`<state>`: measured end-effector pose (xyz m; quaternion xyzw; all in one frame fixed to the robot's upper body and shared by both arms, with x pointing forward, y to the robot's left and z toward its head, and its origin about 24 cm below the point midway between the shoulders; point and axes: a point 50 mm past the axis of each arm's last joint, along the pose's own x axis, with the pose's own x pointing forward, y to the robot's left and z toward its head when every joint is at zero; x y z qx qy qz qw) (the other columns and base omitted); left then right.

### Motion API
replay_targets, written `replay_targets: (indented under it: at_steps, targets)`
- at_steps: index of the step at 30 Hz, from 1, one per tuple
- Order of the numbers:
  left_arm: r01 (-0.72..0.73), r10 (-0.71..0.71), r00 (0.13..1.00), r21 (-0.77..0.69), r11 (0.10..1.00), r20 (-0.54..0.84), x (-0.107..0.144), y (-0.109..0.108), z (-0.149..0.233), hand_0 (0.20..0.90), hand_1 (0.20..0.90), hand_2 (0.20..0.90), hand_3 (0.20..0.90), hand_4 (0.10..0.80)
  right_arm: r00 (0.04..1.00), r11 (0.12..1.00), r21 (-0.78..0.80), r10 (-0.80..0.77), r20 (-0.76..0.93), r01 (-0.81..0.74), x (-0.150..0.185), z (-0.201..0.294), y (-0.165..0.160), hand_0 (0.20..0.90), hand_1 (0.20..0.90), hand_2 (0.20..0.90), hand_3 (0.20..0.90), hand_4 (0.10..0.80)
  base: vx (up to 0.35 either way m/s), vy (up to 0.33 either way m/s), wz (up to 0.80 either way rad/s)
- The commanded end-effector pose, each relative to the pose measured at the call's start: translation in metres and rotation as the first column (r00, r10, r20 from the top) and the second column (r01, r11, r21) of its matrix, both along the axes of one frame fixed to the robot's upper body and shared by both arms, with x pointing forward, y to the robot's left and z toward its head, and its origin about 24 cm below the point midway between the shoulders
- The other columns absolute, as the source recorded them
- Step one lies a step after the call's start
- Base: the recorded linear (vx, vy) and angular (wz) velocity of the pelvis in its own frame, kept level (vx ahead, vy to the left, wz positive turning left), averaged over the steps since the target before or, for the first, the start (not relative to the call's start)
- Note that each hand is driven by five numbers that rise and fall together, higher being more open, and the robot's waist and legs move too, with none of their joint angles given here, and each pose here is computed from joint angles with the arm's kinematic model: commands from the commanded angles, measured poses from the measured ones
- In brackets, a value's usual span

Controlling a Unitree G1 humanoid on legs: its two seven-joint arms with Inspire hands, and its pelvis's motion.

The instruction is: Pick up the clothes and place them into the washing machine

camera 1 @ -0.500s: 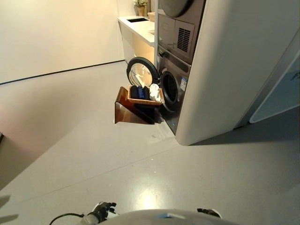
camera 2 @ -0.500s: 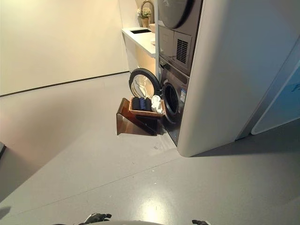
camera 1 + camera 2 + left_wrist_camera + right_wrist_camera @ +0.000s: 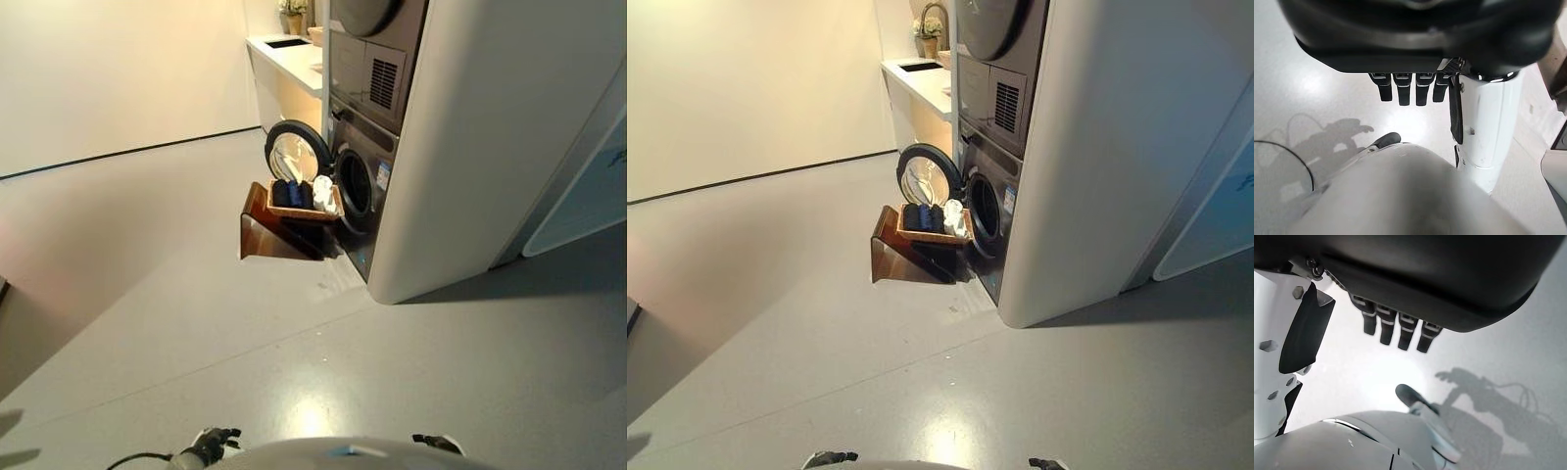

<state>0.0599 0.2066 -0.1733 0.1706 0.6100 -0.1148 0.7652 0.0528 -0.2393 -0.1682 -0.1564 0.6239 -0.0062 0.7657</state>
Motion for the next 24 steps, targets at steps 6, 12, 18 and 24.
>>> replay_targets:
  at_steps: [6,12,18,24]
  targets:
    - [0.0,0.0,1.0,0.009,1.0,-0.005,0.007,-0.002,0.0,0.9,0.9,0.9,0.9,0.8,0.993,0.995,0.004,0.098,-0.072,-0.098,0.0,-0.001,0.002,0.9,0.9,0.9,0.9,0.8,0.0,0.0,0.0]
    - [-0.015,0.012,0.997,0.039,0.999,0.08,0.025,0.001,0.004,0.9,0.9,0.9,0.9,0.8,0.995,0.997,-0.013,0.079,-0.063,-0.08,0.001,0.0,-0.001,0.9,0.9,0.9,0.9,0.8,0.0,0.0,0.01]
    - [0.036,-0.036,0.999,0.071,0.997,0.002,0.013,0.002,0.001,0.9,0.9,0.9,0.9,0.8,0.995,0.997,-0.019,0.076,-0.066,-0.078,0.003,0.0,-0.002,0.9,0.9,0.9,0.9,0.8,0.01,0.013,0.01]
    - [0.001,-0.002,1.0,0.072,0.997,0.014,0.016,0.005,0.002,0.9,0.9,0.9,0.9,0.8,0.995,0.997,-0.031,0.072,-0.063,-0.074,0.007,0.002,-0.007,0.9,0.9,0.9,0.9,0.8,0.02,0.052,0.0]
